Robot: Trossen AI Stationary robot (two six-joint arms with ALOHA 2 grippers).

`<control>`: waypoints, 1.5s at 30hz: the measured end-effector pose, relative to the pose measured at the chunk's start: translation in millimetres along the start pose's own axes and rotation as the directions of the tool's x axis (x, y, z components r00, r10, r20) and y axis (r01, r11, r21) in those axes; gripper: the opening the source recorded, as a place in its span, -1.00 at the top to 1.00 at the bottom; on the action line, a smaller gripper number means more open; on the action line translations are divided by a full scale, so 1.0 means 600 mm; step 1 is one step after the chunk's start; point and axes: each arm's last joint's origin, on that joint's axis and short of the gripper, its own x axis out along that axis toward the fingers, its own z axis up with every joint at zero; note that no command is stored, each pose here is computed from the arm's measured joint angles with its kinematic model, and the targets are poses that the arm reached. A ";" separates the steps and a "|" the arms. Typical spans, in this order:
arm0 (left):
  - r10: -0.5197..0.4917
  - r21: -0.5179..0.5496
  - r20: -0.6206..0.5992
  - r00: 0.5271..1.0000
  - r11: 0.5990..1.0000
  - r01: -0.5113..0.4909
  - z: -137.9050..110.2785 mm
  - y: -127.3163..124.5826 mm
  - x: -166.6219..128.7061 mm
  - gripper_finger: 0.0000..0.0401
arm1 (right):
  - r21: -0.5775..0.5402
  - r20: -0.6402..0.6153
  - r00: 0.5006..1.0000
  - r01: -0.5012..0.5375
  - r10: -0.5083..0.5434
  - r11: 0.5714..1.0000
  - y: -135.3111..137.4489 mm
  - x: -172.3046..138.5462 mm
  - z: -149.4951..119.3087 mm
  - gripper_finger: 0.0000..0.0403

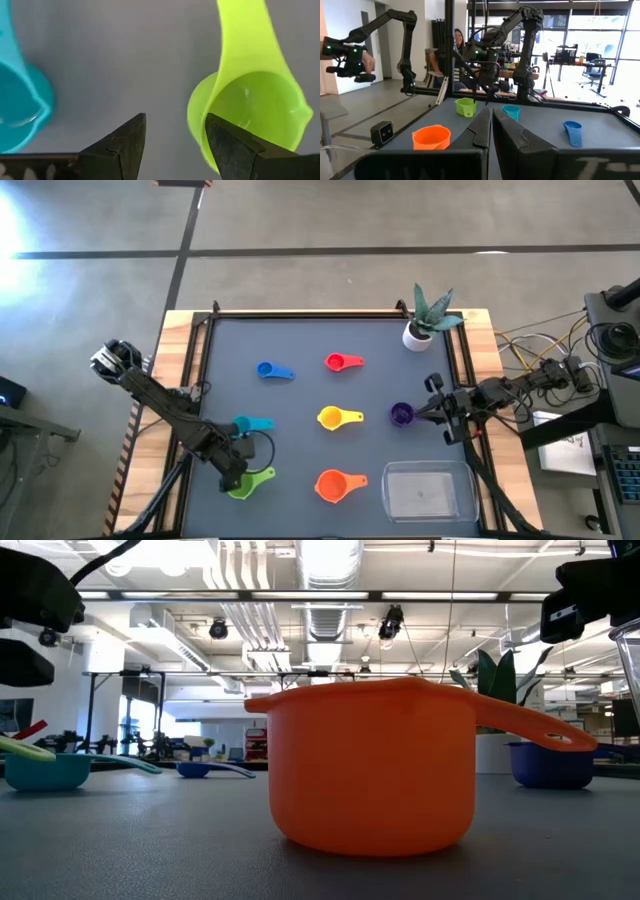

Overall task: Nest measuring cups in basket
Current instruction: Stack the green measuring cup on top of the orange measuring cup

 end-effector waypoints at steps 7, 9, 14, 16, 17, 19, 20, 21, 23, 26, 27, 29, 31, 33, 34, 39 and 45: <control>-0.021 -0.021 0.016 1.000 1.000 0.022 -0.004 0.005 0.012 0.18 | 0.000 0.000 1.000 0.000 0.000 1.000 0.000 0.000 0.000 0.96; -0.017 -0.038 0.001 1.000 0.999 0.018 -0.007 0.009 0.016 0.29 | 0.000 0.000 1.000 0.000 0.000 1.000 0.000 0.000 0.000 0.96; -0.016 -0.065 -0.020 1.000 0.998 0.015 -0.011 0.013 0.021 0.62 | 0.000 0.000 1.000 0.000 0.000 1.000 0.000 0.000 0.000 0.96; -0.017 -0.066 -0.019 1.000 0.998 0.015 -0.011 0.013 0.020 0.80 | 0.000 0.000 1.000 0.000 0.000 1.000 0.000 0.000 0.000 0.96; -0.016 -0.063 -0.019 1.000 0.998 0.014 -0.010 0.012 0.019 0.89 | 0.000 0.001 1.000 0.000 0.000 1.000 0.000 0.000 0.000 0.96; -0.026 -0.058 -0.008 1.000 0.998 0.026 -0.002 0.006 0.011 0.96 | 0.000 0.000 1.000 0.000 0.000 1.000 0.000 0.000 0.000 0.96; -0.030 -0.054 0.000 1.000 0.998 0.030 0.003 0.001 0.004 0.96 | 0.000 0.000 1.000 0.001 -0.001 1.000 0.000 0.000 0.000 0.96; -0.027 -0.048 0.006 1.000 0.998 0.028 0.009 -0.002 -0.004 0.97 | 0.000 0.000 1.000 0.001 -0.001 1.000 0.000 0.000 0.000 0.96; -0.009 -0.037 0.030 1.000 0.999 0.010 0.024 -0.011 -0.026 0.99 | 0.000 0.000 1.000 0.000 0.000 1.000 0.000 0.000 0.000 0.96; 0.007 -0.043 0.116 0.993 0.999 -0.002 0.059 -0.026 -0.072 0.99 | 0.000 0.000 1.000 0.000 0.000 1.000 0.000 0.000 0.000 0.96; 0.003 -0.043 0.150 0.989 0.999 0.003 0.072 -0.031 -0.089 0.99 | 0.000 0.000 1.000 0.000 0.000 1.000 0.000 0.000 0.000 0.96; -0.018 -0.022 0.232 0.973 0.999 0.023 0.099 -0.043 -0.119 0.99 | 0.000 0.000 1.000 0.000 0.000 1.000 0.000 0.000 0.000 0.96; -0.024 0.011 0.287 0.958 1.000 0.022 0.126 -0.051 -0.140 0.99 | 0.000 0.000 1.000 0.000 0.000 1.000 0.000 0.000 0.000 0.96; -0.021 0.040 0.311 0.950 0.999 0.009 0.152 -0.058 -0.148 1.00 | 0.000 0.000 1.000 0.000 0.000 1.000 0.000 0.000 0.000 0.96; -0.016 0.050 0.315 0.949 0.999 0.000 0.165 -0.061 -0.148 1.00 | 0.000 0.000 1.000 0.001 -0.001 1.000 0.000 0.000 0.000 0.96; -0.007 0.105 0.308 0.951 0.994 -0.027 0.232 -0.083 -0.130 1.00 | 0.000 0.000 1.000 0.000 0.000 1.000 0.000 0.000 0.000 0.96; -0.016 0.198 0.304 0.953 0.979 -0.046 0.293 -0.118 -0.102 1.00 | 0.000 0.000 1.000 0.000 0.000 1.000 0.000 0.000 0.000 0.96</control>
